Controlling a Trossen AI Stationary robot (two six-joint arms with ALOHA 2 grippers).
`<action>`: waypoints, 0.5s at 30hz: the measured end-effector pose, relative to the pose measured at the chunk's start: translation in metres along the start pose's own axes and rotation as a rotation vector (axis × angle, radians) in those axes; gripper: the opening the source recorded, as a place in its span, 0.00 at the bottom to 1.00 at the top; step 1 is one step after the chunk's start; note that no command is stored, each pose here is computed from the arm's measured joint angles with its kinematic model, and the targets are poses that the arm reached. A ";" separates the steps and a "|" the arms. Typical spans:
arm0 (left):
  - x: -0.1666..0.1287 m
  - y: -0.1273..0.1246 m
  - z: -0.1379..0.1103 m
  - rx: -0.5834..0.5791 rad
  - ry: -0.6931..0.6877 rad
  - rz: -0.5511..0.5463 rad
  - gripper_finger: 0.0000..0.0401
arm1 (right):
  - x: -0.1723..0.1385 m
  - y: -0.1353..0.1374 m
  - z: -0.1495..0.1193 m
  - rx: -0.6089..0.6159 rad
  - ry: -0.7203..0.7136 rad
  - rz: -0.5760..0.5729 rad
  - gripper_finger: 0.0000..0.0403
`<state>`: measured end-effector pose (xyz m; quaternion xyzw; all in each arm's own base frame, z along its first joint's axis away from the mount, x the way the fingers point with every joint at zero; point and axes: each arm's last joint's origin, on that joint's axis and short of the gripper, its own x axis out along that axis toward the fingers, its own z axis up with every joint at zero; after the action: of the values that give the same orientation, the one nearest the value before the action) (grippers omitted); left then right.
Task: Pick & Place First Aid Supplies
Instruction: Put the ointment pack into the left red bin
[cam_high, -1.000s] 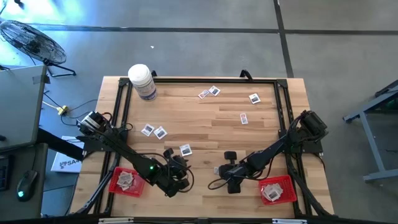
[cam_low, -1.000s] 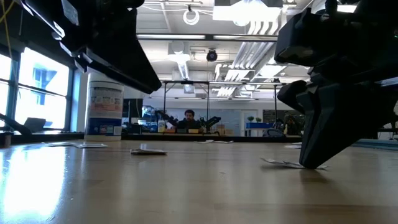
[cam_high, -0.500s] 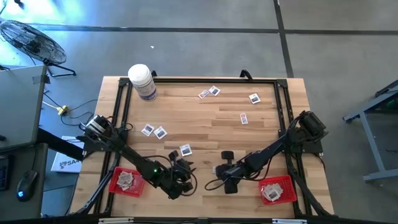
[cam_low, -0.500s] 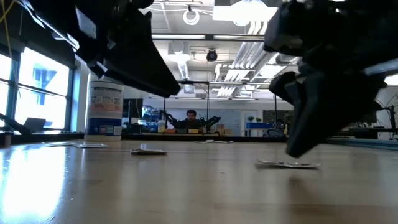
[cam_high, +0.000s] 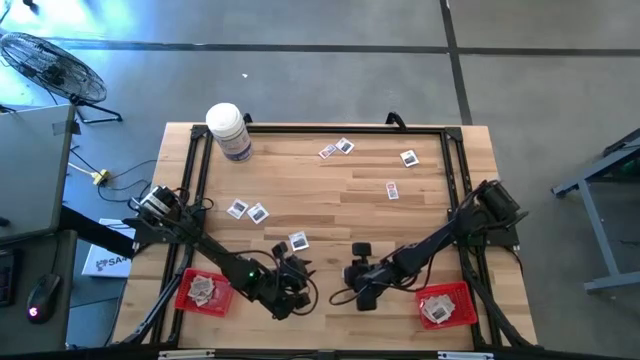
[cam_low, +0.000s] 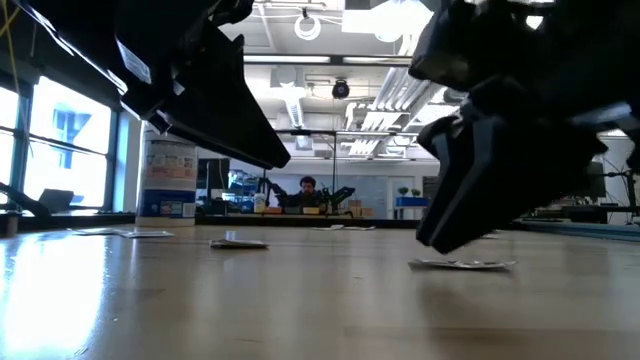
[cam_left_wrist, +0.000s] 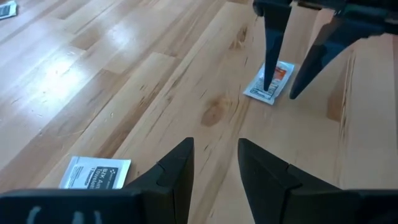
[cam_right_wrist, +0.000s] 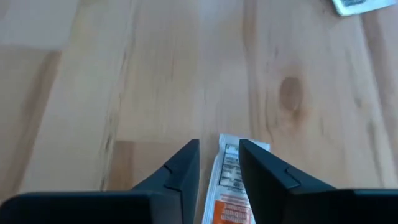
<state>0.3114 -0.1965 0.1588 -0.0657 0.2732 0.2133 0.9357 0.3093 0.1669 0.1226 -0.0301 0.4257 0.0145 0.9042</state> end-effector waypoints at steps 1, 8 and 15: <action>0.000 0.000 0.000 0.001 0.001 0.000 0.30 | 0.002 0.000 -0.002 -0.011 0.006 -0.002 0.27; 0.000 0.000 0.000 0.002 0.001 0.001 0.30 | 0.013 0.000 -0.006 0.004 0.001 -0.039 0.27; 0.000 0.000 0.000 0.001 0.001 0.001 0.30 | 0.017 -0.008 -0.004 0.053 0.007 -0.057 0.23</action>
<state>0.3114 -0.1965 0.1585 -0.0650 0.2737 0.2135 0.9356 0.3173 0.1590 0.1073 -0.0184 0.4281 -0.0229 0.9033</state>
